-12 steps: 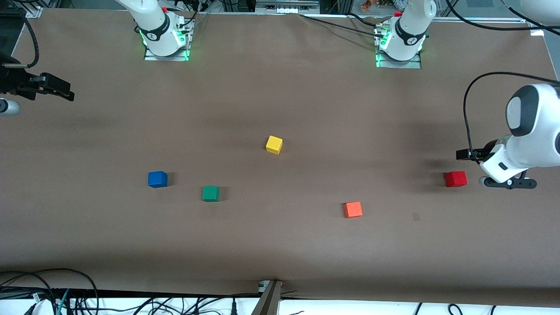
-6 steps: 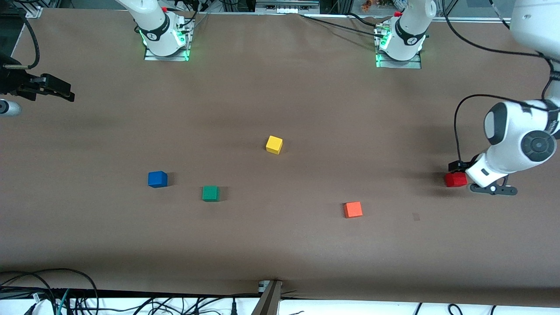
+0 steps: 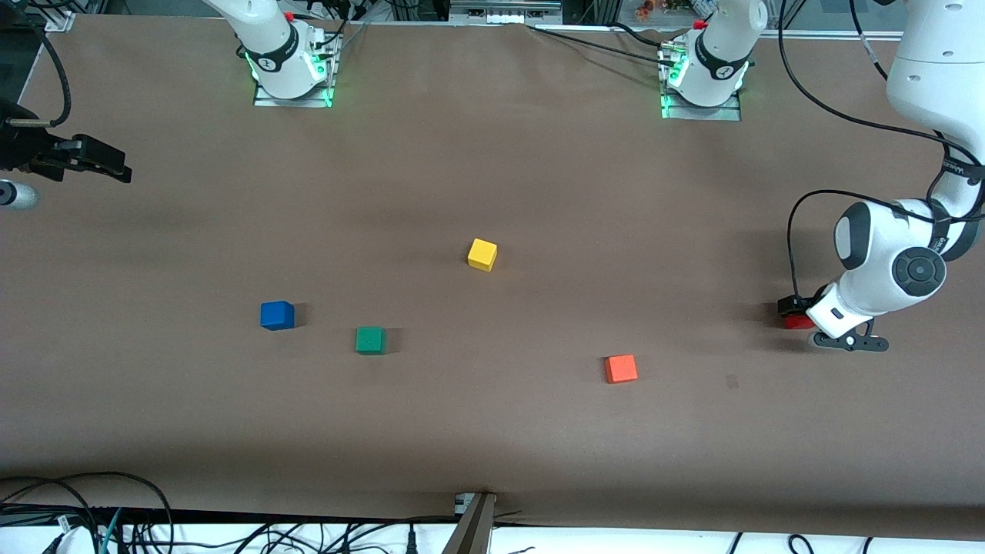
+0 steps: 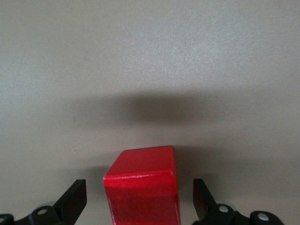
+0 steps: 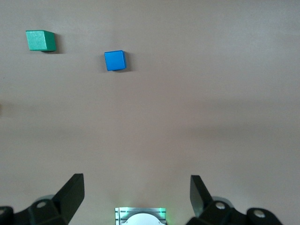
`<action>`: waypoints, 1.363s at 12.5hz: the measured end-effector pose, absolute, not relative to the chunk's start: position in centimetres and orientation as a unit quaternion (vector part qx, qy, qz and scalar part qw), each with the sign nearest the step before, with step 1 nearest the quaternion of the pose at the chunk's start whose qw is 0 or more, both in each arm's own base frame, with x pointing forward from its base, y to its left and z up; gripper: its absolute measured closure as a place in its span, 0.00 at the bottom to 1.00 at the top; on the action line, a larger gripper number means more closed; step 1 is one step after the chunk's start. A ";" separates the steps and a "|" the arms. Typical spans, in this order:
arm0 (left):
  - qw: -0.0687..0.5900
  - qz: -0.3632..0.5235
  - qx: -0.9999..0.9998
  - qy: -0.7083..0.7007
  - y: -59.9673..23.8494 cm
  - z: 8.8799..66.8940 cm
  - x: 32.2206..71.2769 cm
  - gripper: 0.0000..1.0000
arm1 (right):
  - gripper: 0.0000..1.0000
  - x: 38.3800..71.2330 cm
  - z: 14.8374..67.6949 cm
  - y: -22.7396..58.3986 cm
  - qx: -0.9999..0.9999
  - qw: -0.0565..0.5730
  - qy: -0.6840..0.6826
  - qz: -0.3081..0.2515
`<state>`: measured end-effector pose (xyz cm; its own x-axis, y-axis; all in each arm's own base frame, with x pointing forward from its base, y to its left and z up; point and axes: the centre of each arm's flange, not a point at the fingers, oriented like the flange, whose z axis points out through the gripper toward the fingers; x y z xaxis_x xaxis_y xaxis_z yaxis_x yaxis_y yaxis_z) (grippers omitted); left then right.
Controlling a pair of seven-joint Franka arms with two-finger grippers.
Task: Pass red block to right arm, stack on blue
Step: 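Reach the left gripper down to the red cube and grasp it, then lift the red cube with the left gripper while the right gripper approaches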
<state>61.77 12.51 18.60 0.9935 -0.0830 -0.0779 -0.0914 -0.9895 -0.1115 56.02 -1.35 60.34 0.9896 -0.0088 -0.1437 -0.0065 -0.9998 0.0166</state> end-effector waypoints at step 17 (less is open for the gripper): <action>-0.105 -0.086 -0.952 0.274 -3.5 30.4 65.2 0.44 | 0.00 58.6 54.5 1.8 0.987 -0.096 0.000 -0.128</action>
